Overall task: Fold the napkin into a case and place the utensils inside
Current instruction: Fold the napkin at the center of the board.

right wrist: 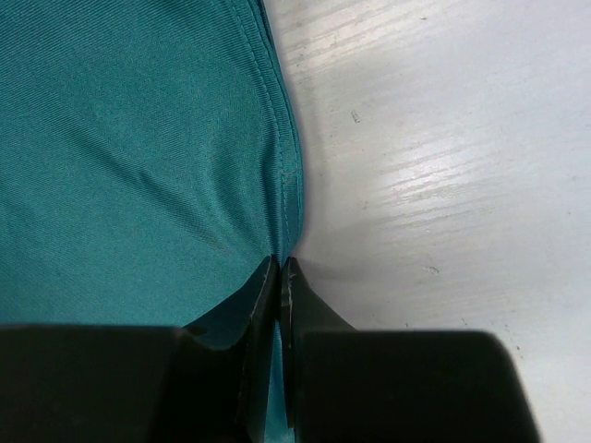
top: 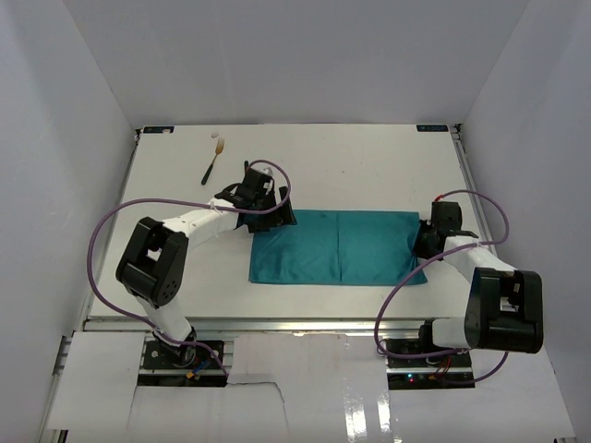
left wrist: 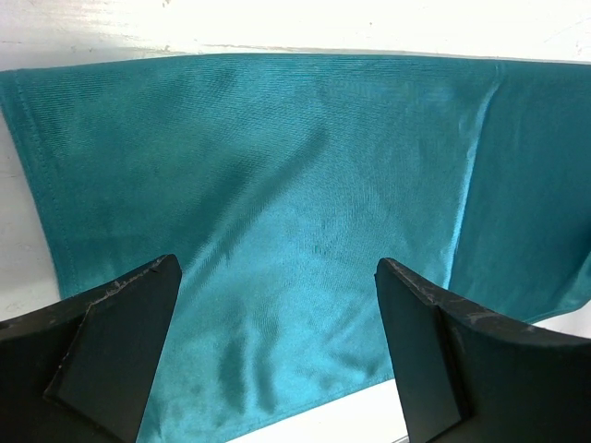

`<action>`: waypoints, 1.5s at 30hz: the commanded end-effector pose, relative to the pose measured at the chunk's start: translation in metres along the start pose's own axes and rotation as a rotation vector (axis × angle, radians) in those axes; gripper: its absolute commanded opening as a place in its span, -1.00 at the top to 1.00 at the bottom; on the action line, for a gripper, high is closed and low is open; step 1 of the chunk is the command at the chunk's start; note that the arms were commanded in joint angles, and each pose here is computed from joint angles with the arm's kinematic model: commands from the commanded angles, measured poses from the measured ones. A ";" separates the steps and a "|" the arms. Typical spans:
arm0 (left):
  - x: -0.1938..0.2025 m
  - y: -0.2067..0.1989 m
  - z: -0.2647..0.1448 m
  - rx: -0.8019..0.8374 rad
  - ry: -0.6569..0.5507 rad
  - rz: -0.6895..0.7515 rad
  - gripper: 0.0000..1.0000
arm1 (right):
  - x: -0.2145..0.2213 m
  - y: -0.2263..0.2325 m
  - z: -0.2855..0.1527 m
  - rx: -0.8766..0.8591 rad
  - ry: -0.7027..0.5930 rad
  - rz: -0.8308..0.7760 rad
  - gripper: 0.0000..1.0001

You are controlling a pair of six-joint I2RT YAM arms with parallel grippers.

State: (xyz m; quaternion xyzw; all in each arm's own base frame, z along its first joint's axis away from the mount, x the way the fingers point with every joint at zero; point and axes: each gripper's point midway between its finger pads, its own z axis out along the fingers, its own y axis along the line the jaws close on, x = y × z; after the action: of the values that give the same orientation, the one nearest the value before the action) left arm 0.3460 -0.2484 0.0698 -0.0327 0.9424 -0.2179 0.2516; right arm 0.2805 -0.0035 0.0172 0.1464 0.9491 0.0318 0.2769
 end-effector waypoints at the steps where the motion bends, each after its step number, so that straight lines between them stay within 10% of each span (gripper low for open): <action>1: -0.005 -0.012 -0.009 0.043 -0.022 0.007 -0.96 | -0.006 -0.015 -0.010 0.104 -0.001 -0.015 0.84; 14: 0.002 -0.013 -0.009 0.057 0.000 -0.002 -0.96 | -0.076 -0.006 -0.055 0.144 -0.154 -0.069 0.85; 45: 0.029 0.009 0.020 0.004 0.057 -0.059 -0.96 | -0.006 0.300 -0.104 -0.585 0.011 -0.492 0.84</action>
State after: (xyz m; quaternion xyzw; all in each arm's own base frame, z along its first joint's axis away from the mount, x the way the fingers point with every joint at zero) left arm 0.3410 -0.2547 0.0405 -0.0489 0.9454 -0.2260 0.2299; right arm 0.3021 0.2516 0.1316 -0.1763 0.9228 0.1854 0.2881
